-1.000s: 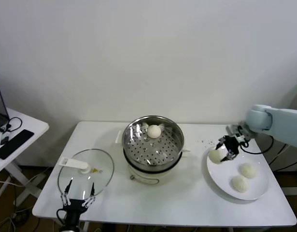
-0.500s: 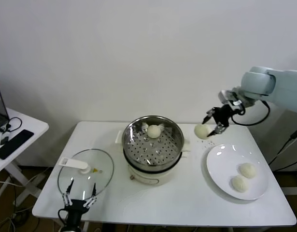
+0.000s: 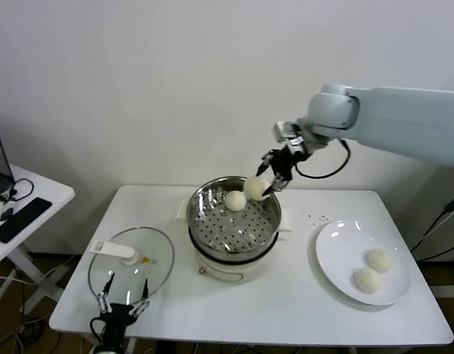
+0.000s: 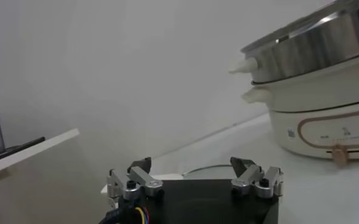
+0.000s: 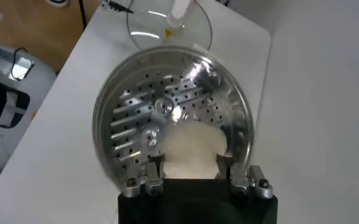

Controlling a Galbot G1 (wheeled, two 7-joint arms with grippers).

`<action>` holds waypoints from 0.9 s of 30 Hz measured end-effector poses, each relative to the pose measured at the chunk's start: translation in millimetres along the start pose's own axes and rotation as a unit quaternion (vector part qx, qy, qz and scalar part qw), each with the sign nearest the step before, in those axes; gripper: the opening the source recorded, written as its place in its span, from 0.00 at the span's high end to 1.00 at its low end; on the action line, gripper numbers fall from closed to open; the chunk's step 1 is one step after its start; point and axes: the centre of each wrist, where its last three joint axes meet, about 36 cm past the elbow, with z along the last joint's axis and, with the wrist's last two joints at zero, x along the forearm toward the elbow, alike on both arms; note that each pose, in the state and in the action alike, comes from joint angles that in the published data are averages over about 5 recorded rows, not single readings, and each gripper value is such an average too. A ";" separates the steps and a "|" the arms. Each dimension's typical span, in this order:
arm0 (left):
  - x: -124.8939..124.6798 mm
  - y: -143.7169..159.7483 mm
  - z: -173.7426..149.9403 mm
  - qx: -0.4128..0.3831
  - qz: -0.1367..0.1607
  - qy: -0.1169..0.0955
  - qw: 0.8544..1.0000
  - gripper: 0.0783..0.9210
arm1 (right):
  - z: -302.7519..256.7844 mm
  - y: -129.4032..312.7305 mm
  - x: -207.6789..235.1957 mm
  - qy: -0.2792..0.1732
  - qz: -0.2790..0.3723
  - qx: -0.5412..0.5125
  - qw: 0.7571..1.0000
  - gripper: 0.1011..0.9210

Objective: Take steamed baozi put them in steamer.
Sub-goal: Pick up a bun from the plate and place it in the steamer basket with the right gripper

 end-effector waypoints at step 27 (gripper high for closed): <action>-1.6 0.4 5.5 0.001 -0.002 0.005 1.000 0.12 | -46.5 -20.4 -136.0 0.011 -0.027 0.033 0.999 0.39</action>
